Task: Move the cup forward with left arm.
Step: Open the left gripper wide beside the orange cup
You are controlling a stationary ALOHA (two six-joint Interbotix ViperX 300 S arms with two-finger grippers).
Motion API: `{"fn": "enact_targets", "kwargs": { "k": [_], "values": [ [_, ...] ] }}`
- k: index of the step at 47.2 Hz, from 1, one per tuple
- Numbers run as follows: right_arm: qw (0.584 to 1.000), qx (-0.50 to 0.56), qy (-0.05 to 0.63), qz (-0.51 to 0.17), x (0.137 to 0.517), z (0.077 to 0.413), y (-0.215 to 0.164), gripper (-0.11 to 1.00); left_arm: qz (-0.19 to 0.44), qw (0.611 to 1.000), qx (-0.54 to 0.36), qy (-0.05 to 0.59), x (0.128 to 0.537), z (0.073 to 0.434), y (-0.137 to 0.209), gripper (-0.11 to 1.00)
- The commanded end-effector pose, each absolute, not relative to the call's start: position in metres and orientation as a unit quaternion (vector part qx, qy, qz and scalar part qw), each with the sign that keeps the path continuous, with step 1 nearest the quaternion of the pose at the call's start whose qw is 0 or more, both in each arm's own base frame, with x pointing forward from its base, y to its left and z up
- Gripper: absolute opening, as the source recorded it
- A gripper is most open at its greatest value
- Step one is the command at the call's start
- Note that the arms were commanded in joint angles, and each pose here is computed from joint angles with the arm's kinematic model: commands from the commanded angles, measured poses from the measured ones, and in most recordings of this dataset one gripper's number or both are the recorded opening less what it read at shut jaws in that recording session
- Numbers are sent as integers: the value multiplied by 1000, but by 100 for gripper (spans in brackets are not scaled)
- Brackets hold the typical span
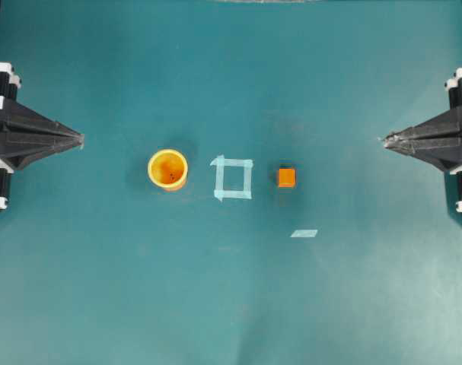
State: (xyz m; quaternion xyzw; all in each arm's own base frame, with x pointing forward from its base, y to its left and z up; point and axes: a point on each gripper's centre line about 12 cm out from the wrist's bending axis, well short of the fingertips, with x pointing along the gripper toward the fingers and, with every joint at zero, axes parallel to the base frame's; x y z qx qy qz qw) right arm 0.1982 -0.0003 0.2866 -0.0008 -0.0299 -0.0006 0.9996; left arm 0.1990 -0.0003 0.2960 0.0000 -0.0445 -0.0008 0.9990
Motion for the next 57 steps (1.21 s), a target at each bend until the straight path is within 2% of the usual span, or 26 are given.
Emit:
{"fn": "enact_targets", "kwargs": {
  "k": [1,10,26,30,33,38,42,44,57],
  "values": [
    [999,3,-52,1,201,304,0,-1,0,999,4,-32,201,296,0,0],
    [999,2,-44,1,205,309,0,0,7,1000,4,5,201,287,3,0],
    [999,3,-41,-1,208,311,0,0,11,1000,4,18,201,284,4,2],
    [999,2,-43,-1,208,313,0,0,11,1000,4,27,201,282,4,10],
    [999,2,-44,-1,209,314,0,0,11,999,0,35,201,280,4,23],
    [999,2,-45,-2,209,315,-1,0,11,999,-6,48,201,277,4,53],
    [999,2,-46,-2,209,316,-1,0,11,999,-5,53,201,276,4,73],
    [999,2,-46,-2,209,316,-1,0,11,998,-5,54,201,275,4,76],
    [999,2,-47,-2,209,317,-1,0,13,993,-2,117,210,250,5,74]
  ]
}}
